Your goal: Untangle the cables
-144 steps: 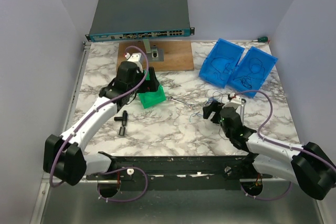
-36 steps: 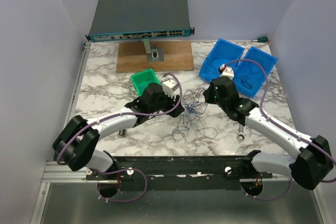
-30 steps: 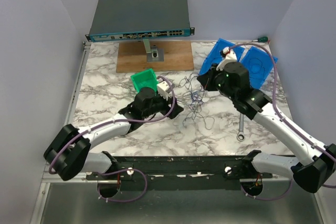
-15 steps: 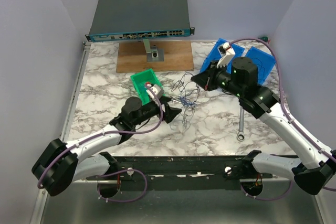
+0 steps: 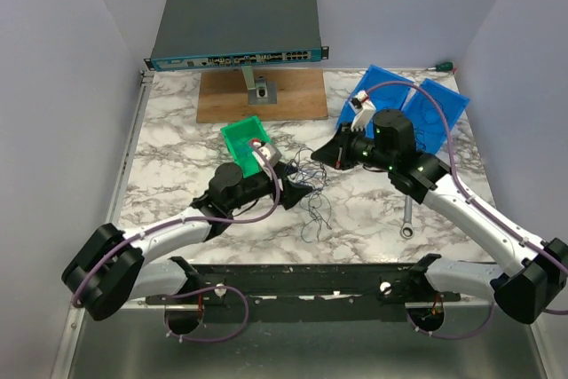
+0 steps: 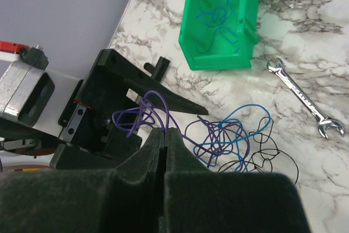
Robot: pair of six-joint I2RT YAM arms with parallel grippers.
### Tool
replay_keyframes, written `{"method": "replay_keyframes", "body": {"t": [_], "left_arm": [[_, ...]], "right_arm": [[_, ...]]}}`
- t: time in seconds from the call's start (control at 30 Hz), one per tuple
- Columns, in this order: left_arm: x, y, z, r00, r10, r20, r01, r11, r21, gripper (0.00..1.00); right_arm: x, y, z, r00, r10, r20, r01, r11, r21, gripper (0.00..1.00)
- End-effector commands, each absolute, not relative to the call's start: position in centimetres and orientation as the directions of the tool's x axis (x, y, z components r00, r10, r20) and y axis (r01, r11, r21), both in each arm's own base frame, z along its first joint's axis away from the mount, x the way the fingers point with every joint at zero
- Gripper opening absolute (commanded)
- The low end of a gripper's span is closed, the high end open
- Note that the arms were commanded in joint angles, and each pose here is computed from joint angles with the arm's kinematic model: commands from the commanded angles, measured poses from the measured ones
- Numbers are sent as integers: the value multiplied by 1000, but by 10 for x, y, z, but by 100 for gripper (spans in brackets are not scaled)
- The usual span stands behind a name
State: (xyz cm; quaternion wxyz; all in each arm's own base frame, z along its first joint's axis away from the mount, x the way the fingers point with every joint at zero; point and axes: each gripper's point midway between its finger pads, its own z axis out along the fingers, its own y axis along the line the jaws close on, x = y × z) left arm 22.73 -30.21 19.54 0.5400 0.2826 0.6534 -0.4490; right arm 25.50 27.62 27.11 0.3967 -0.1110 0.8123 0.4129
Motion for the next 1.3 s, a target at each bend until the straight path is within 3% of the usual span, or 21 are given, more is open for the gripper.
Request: {"method": "replay_keyframes", "body": {"t": [0.0,0.03,0.13,0.17,0.3,0.43,0.63,0.83,1.03,1.27], "left_arm": [[220,-324,211,-288,-127,-949,897,311,-314,71],[220,-327,210,-297,-119,-947,899,299,-319,63],[223,-338,203,-348,-71,-935,895,273,-353,5],[226,-338,199,-362,-54,-931,886,290,-362,0],[256,-310,187,-388,-85,-918,793,477,-379,0],[276,-271,180,-442,-169,-881,696,555,-455,0],[292,-240,171,-436,-193,-879,584,683,-439,0],[294,-233,166,-440,-184,-879,552,716,-427,0],[311,-198,149,-454,-212,-865,356,847,-394,0],[317,-176,145,-448,-218,-867,243,904,-352,0]], "right_arm": [[245,291,274,-683,149,-715,-538,559,630,1],[244,291,273,-686,151,-711,-535,558,635,1],[244,290,265,-691,150,-707,-527,566,634,1],[247,286,262,-684,150,-714,-518,590,620,1],[270,243,257,-595,232,-770,-368,773,517,1],[295,168,251,-443,303,-844,-53,931,362,1],[289,72,258,-178,394,-902,362,878,313,1],[277,48,268,-77,411,-909,415,842,345,1],[259,6,312,69,372,-926,544,763,348,1],[250,3,361,138,407,-903,458,782,423,1]]}}
